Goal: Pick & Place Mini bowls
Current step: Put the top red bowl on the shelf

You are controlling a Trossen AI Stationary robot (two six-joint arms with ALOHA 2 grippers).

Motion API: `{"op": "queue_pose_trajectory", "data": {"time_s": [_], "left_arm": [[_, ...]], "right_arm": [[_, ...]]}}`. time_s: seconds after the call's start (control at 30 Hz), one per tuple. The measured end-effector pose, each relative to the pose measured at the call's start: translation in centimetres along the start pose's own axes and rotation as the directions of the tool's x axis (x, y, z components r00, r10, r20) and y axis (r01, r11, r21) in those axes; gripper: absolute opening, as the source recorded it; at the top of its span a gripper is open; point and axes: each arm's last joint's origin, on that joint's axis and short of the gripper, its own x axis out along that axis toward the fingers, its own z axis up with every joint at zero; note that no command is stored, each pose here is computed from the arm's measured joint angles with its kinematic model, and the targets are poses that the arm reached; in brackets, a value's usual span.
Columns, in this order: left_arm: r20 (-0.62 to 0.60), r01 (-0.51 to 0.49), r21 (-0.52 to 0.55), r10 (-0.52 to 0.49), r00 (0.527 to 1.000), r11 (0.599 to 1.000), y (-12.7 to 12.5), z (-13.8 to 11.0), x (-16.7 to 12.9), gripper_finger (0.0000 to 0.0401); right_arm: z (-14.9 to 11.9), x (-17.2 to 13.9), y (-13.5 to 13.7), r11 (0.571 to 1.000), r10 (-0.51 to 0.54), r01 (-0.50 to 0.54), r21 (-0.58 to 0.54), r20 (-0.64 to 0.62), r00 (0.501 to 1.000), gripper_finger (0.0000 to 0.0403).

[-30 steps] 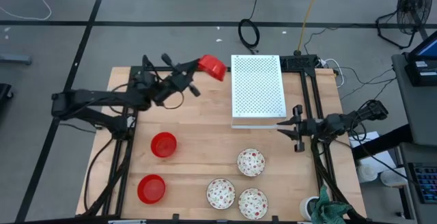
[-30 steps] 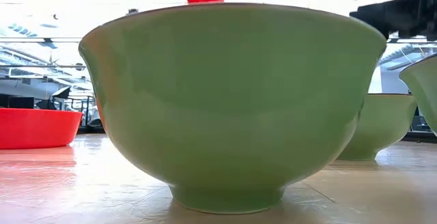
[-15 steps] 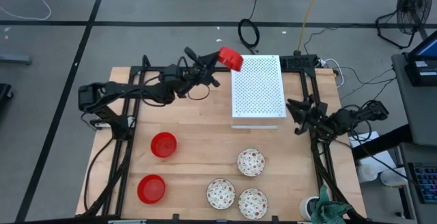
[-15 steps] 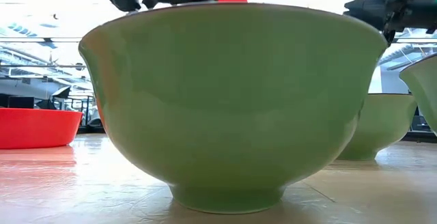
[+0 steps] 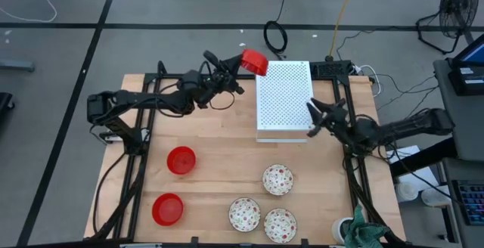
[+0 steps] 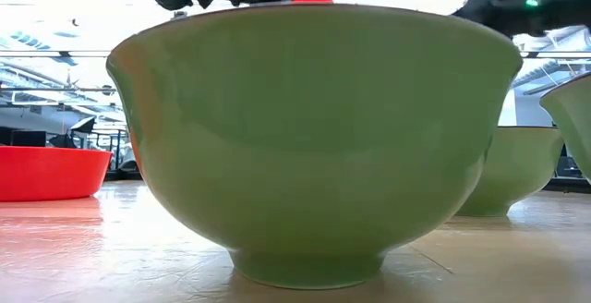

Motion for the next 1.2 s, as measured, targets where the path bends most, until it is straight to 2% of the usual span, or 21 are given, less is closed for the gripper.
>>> {"op": "queue_pose_trajectory", "data": {"time_s": [0.17,0.33,0.53,0.7,0.83,0.97,1.1,1.2], "left_arm": [[0.009,0.006,0.027,-0.006,1.000,1.000,-0.2,0.4,-0.2,0.0005],[0.001,0.006,0.025,-0.006,1.000,1.000,-0.3,0.7,-0.4,0.0010],[-0.031,-0.005,0.033,0.006,0.999,0.999,-0.3,0.7,-0.4,0.0013],[-0.065,-0.001,0.047,0.004,0.998,0.999,-0.5,0.6,-0.5,0.0005],[-0.068,0.014,0.037,-0.011,0.998,0.999,-0.8,1.1,-0.8,0.0015],[-0.057,0.033,0.049,-0.030,0.998,0.998,-1.2,1.7,-1.2,0.0007],[-0.056,0.038,0.046,-0.035,0.998,0.998,-1.3,2.0,-1.3,0.0015],[-0.072,0.036,0.041,-0.033,0.997,0.999,-1.4,2.0,-1.4,0.0024]], "right_arm": [[2.3,5.0,3.4,0.977,-0.075,0.065,-0.202,-0.044,0.996,0.0123],[3.9,9.8,6.8,0.923,-0.113,0.085,-0.375,-0.052,0.992,0.0185],[5.3,13.8,9.9,0.920,-0.111,0.091,-0.382,-0.032,0.993,0.0261],[5.7,15.6,10.4,0.912,-0.142,0.124,-0.391,-0.017,0.990,0.0285],[5.1,16.8,9.5,0.904,-0.187,0.166,-0.394,-0.015,0.982,0.0274],[5.1,17.5,8.7,0.896,-0.220,0.196,-0.398,-0.013,0.975,0.0237],[5.1,17.5,8.6,0.894,-0.220,0.196,-0.404,-0.014,0.975,0.0164],[5.2,17.4,8.7,0.885,-0.228,0.204,-0.420,-0.007,0.974,0.0089]]}}
